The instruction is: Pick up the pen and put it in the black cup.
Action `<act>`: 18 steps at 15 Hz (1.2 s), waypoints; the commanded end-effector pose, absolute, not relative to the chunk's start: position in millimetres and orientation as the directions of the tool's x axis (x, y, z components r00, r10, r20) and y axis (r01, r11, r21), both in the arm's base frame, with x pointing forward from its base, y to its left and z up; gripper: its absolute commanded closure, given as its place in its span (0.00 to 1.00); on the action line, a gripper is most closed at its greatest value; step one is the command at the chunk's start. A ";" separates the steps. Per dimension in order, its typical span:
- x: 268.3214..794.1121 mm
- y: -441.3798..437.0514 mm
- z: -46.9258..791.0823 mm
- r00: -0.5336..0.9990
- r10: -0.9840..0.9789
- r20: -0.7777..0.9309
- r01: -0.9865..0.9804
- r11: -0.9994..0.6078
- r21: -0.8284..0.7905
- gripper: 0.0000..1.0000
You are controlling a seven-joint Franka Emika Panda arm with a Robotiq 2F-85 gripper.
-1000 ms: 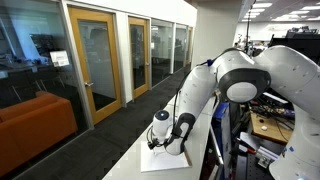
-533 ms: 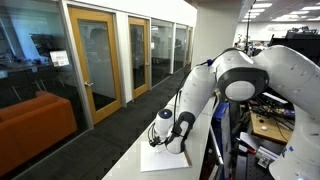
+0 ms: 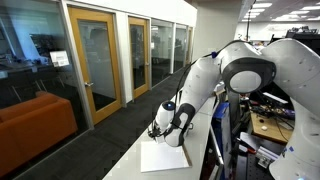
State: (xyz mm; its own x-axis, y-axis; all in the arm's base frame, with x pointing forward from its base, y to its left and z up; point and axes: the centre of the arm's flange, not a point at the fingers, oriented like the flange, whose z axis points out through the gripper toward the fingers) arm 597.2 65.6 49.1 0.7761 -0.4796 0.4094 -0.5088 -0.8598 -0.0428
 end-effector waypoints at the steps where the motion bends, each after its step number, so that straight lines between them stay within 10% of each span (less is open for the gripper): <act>1: 583.8 76.2 92.4 0.758 -0.446 0.476 -0.478 -0.876 -0.060 0.95; 18: 546.5 31.9 135.9 0.598 -0.358 0.717 -0.624 -0.770 0.135 0.95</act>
State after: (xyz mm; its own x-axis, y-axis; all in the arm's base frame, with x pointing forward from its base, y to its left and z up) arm 550.7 38.4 136.1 0.6029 -0.3766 0.7033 -0.6040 -0.7914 0.0941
